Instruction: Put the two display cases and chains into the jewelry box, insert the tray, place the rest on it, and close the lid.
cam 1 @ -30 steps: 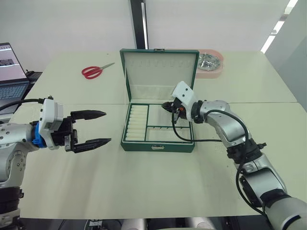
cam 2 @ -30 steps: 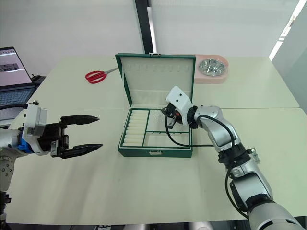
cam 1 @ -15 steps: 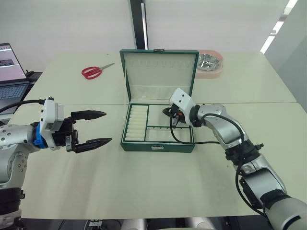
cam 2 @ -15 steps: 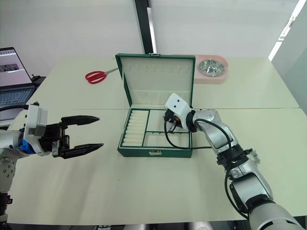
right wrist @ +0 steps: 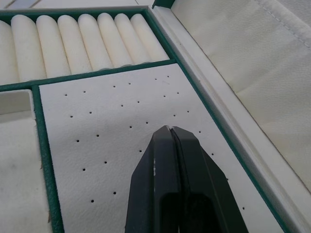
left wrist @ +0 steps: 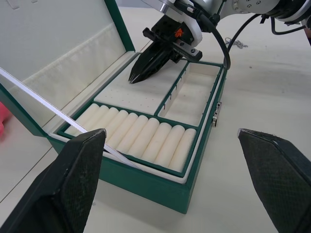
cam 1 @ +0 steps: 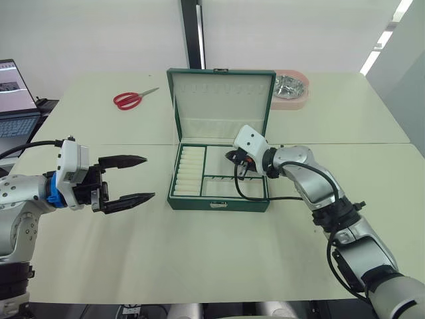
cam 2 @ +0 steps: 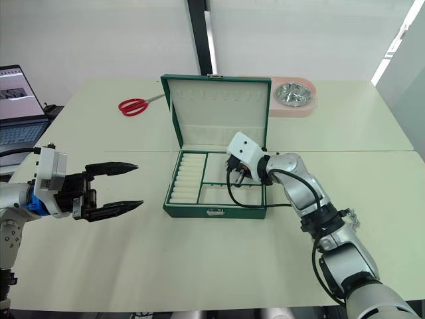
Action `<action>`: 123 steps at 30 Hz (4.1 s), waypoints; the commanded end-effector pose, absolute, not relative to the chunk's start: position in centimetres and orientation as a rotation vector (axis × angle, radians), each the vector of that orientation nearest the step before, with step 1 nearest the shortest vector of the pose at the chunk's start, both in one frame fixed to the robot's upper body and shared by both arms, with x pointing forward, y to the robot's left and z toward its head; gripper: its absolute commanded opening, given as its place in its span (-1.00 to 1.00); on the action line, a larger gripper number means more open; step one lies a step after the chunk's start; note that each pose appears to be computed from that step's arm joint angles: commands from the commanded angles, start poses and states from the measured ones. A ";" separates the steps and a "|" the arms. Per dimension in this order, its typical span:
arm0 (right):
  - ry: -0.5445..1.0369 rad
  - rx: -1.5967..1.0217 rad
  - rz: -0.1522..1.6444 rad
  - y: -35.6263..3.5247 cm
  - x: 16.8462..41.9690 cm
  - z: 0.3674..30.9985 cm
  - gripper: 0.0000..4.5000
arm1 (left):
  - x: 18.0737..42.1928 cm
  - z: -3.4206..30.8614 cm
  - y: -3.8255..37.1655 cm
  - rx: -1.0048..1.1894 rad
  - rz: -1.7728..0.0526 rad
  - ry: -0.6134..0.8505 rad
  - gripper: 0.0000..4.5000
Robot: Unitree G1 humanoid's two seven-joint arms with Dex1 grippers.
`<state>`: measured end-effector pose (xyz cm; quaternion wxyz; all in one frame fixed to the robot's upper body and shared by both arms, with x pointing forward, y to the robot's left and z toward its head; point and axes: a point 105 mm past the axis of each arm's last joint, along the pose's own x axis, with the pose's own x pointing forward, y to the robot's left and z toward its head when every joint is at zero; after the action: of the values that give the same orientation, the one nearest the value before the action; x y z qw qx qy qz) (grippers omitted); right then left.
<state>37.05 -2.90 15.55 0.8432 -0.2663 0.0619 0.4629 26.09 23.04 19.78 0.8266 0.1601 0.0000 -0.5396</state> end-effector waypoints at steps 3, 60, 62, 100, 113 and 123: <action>0.028 -0.466 0.972 -2.4 37.2 18.3 -0.99 | 25.9 20.6 22.1 0.333 -1.183 -0.058 1.00; 0.361 -0.631 0.353 -36.1 17.4 13.4 -0.64 | 22.1 12.9 32.1 0.221 -0.632 0.211 1.00; 0.369 -0.610 0.361 -36.1 17.3 13.3 -0.40 | 22.0 12.9 32.5 0.235 -0.599 0.214 1.00; 0.356 -0.504 0.363 -33.9 15.3 13.8 0.98 | 20.2 18.3 13.8 0.217 -1.493 -0.006 1.00; 0.308 -0.368 0.318 -30.2 16.1 12.5 0.98 | 18.2 15.6 14.4 0.228 -1.586 -0.046 1.00; 0.338 -0.302 0.197 -29.7 19.8 9.3 0.98 | 18.2 15.3 14.2 0.202 -1.578 -0.086 1.00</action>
<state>19.42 -29.30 9.37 0.9676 -0.1469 0.1667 0.1198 18.29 14.51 14.75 0.7018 0.0885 -0.0186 -0.7066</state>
